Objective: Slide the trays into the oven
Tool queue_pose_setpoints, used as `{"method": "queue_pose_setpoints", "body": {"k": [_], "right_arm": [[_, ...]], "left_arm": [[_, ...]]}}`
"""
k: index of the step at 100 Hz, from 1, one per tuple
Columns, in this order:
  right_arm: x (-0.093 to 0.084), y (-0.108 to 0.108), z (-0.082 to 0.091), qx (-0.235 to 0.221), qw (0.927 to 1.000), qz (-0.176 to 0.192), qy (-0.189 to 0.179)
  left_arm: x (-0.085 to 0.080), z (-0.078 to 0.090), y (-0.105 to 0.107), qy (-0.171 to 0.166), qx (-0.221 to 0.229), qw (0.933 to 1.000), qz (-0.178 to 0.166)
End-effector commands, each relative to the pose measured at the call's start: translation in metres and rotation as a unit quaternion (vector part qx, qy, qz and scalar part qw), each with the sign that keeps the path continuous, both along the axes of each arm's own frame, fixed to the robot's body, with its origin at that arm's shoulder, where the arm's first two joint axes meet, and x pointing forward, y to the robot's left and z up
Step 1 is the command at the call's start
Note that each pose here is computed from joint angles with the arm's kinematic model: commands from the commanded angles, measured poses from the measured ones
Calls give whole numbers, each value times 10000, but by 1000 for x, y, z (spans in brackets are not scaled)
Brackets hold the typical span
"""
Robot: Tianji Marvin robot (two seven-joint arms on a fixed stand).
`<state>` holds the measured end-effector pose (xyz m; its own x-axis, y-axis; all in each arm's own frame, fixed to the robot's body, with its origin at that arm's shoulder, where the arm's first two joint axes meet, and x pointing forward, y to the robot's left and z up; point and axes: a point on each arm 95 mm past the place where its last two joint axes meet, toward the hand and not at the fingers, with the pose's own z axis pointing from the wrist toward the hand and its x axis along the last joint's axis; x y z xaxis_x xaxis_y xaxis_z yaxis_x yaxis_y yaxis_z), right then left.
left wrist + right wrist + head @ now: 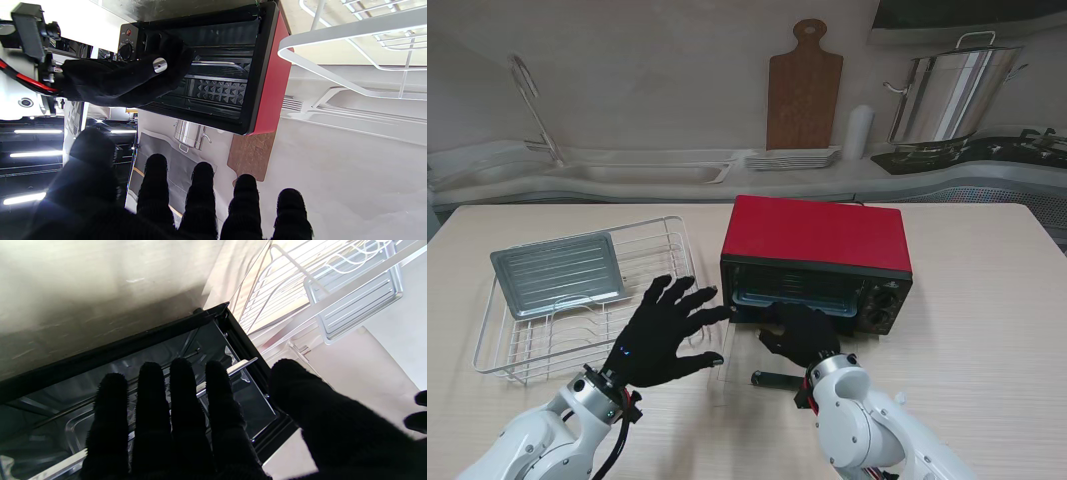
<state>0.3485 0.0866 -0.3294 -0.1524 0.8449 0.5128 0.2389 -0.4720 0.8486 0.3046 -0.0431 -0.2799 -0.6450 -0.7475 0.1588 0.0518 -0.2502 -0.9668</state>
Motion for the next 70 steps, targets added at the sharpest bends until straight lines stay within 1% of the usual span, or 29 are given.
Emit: {"method": "queue_pose_setpoints", "body": {"k": [1,31,70], "right_arm": [[3,6,-1,48,10000,-15,57],[18,13,2,28,9998,-180,35],[38,22,4,-137,9993,-356,19]], "left_arm": [[-2,1,-2,54,19,10000,0],[-2,2,-2,60,42,10000,5],[-2,3,-2,71,81,9999,5]]}}
